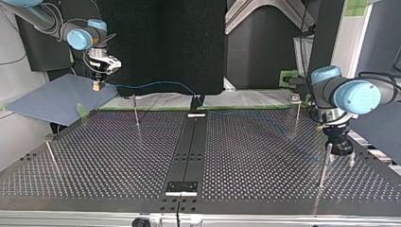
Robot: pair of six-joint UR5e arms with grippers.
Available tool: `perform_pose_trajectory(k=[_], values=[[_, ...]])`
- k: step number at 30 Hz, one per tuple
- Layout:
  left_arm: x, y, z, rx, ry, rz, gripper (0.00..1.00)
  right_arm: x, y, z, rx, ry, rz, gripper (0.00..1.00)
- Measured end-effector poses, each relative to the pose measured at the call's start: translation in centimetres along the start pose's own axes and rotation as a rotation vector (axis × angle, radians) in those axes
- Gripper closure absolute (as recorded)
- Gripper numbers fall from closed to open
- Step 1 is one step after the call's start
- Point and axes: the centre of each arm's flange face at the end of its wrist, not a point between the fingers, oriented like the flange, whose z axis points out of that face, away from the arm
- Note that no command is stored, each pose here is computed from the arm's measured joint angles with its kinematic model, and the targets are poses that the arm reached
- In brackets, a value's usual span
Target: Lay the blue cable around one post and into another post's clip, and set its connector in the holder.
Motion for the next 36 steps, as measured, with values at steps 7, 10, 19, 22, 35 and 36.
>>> perform_pose_trajectory(k=[7, 10, 19, 22, 35, 36], values=[[0.5, 0.4, -0.5, -0.020, 0.023, -0.006, 0.01, 0.0, 0.0, 0.0, 0.000, 0.000, 0.001, 0.97], [1.0, 0.9, -0.9, -0.031, 0.035, -0.009, 0.01, 0.0, 0.0, 0.0, 0.000, 0.000, 0.001, 0.97], [2.6, 2.3, -2.4, -0.062, 0.074, -0.006, 0.01, 0.0, -0.1, -0.1, 0.001, -0.005, 0.002, 0.97], [2.9, 2.7, -2.7, -0.070, 0.081, -0.004, 0.01, 0.0, -0.1, -0.1, 0.002, -0.008, 0.002, 0.97], [4.8, 5.0, -4.9, -0.125, 0.100, 0.029, 0.01, -0.1, -0.3, -0.1, 0.004, -0.011, 0.012, 0.97], [5.0, 5.2, -5.1, -0.126, 0.101, 0.028, 0.01, -0.1, -0.3, -0.1, 0.004, -0.011, 0.012, 0.97]])
